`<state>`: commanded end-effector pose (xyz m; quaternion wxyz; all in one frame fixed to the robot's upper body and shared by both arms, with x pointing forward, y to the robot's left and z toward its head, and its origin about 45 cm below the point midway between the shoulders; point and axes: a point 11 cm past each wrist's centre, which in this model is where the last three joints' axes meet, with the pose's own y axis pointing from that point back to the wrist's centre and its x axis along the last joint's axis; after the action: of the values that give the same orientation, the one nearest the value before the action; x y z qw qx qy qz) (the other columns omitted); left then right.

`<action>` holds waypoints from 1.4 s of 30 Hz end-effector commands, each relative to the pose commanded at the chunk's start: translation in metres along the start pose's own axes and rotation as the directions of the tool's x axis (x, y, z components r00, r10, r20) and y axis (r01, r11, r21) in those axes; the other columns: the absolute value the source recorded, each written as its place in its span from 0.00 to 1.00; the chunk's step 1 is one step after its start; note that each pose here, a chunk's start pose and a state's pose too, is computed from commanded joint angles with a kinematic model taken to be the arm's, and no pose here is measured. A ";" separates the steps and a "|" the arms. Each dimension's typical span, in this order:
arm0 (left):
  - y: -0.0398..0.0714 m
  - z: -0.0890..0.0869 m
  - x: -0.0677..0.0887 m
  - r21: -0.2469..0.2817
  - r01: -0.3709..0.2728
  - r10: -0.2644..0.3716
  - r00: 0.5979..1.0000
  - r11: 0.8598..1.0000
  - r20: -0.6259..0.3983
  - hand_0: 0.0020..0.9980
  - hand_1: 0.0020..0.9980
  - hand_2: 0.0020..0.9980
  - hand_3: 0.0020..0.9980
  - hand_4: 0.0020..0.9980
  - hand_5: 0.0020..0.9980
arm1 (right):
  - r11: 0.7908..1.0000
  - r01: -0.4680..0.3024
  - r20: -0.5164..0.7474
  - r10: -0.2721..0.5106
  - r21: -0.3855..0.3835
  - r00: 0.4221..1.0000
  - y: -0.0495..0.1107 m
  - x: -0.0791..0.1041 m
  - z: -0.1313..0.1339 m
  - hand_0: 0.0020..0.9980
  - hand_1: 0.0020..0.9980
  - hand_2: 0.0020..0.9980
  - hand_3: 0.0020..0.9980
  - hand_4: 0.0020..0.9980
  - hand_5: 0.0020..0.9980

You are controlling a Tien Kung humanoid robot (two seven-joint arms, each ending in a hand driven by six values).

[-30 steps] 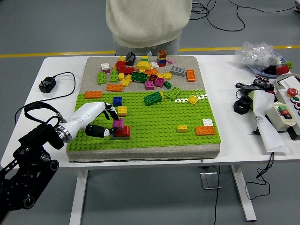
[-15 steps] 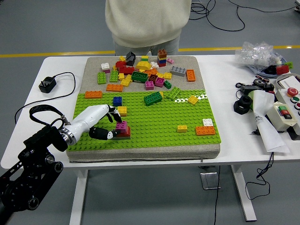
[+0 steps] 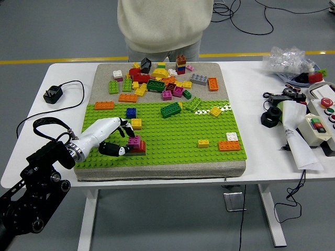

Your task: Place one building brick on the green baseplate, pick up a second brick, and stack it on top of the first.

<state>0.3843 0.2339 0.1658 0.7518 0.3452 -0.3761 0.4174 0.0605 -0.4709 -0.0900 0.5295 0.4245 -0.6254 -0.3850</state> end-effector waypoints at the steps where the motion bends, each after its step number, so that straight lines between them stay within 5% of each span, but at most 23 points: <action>1: 0.000 0.000 0.000 0.000 0.000 0.000 1.000 1.000 0.000 0.64 0.52 0.52 0.50 0.68 0.00 | 1.000 0.000 0.000 0.000 0.000 1.000 0.000 0.000 0.000 0.76 0.68 0.73 0.70 0.95 0.69; 28: -0.001 -0.003 0.000 0.004 0.003 -0.003 1.000 1.000 0.001 0.66 0.53 0.52 0.51 0.71 0.00 | 1.000 0.002 -0.002 -0.002 -0.003 1.000 0.000 -0.001 0.001 0.76 0.68 0.73 0.70 0.95 0.69; 42: -0.002 -0.002 0.003 -0.005 0.004 -0.004 1.000 1.000 -0.005 0.77 0.57 0.53 0.52 0.82 0.05 | 1.000 0.001 0.001 -0.001 -0.001 1.000 0.000 -0.001 0.000 0.76 0.68 0.73 0.70 0.95 0.69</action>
<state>0.3876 0.2358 0.1677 0.7545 0.3429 -0.3745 0.4158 0.0607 -0.4702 -0.0903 0.5290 0.4244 -0.6255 -0.3857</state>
